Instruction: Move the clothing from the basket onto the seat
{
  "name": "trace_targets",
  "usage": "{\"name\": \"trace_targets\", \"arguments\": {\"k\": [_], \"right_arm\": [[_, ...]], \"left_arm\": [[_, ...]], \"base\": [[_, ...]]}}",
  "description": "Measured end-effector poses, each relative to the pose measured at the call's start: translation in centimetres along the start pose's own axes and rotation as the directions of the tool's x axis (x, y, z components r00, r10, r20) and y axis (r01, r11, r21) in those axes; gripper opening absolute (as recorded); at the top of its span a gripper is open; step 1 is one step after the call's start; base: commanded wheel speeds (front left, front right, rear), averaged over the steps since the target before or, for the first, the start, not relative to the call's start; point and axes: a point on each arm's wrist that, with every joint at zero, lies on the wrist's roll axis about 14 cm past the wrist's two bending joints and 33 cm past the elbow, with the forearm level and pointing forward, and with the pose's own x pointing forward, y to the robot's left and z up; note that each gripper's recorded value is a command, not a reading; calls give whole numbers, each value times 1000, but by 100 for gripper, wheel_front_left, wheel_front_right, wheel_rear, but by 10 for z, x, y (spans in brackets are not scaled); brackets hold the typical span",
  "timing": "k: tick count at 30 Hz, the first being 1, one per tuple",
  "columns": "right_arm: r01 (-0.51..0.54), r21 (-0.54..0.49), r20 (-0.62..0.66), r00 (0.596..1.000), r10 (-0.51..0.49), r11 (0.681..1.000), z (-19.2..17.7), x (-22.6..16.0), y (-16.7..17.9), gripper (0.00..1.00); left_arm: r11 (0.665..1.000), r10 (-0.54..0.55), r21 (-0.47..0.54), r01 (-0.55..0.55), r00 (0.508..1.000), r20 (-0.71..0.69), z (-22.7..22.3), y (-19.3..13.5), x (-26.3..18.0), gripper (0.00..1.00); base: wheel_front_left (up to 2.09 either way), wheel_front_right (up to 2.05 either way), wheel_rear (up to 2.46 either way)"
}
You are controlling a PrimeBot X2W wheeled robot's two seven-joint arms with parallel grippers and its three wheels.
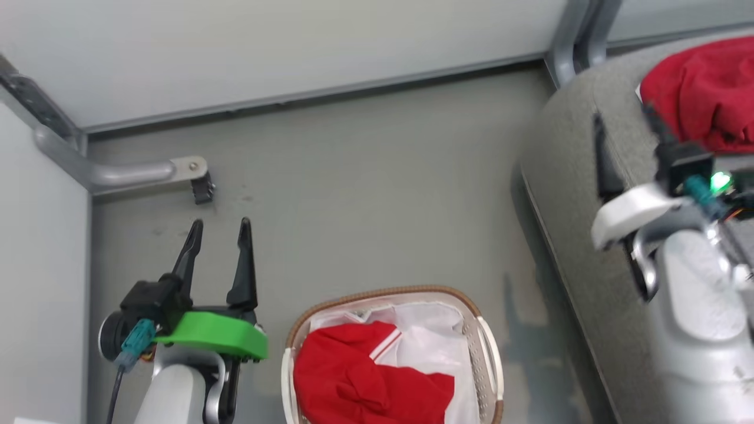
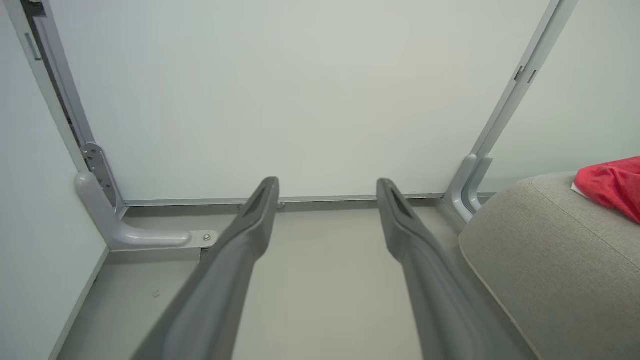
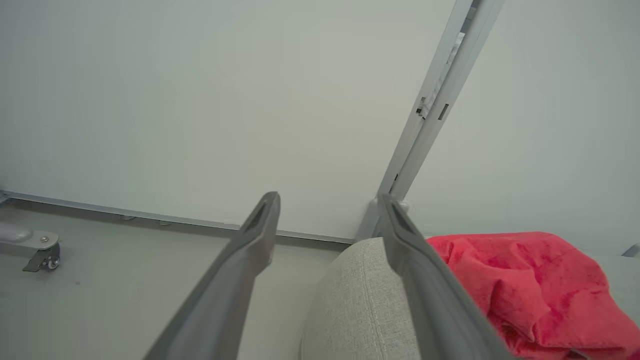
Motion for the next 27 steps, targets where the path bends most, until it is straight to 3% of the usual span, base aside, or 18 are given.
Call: {"name": "trace_targets", "arguments": {"k": [8,14,27], "right_arm": [[-43,115,15,999,41,992,4,-37,33,100],[-38,271,-17,999,44,962,-8,-71,44,100],[-72,288,-25,996,82,955,-11,-108,58,100]], "left_arm": [[995,101,5,-101,995,23,11,25,-41,100],[990,143,-12,-143,990,9,6,31,-72,100],[990,141,-26,-141,990,8,4,22,-92,100]], "base": [[0,0,0],[0,0,0],[0,0,0]]}}
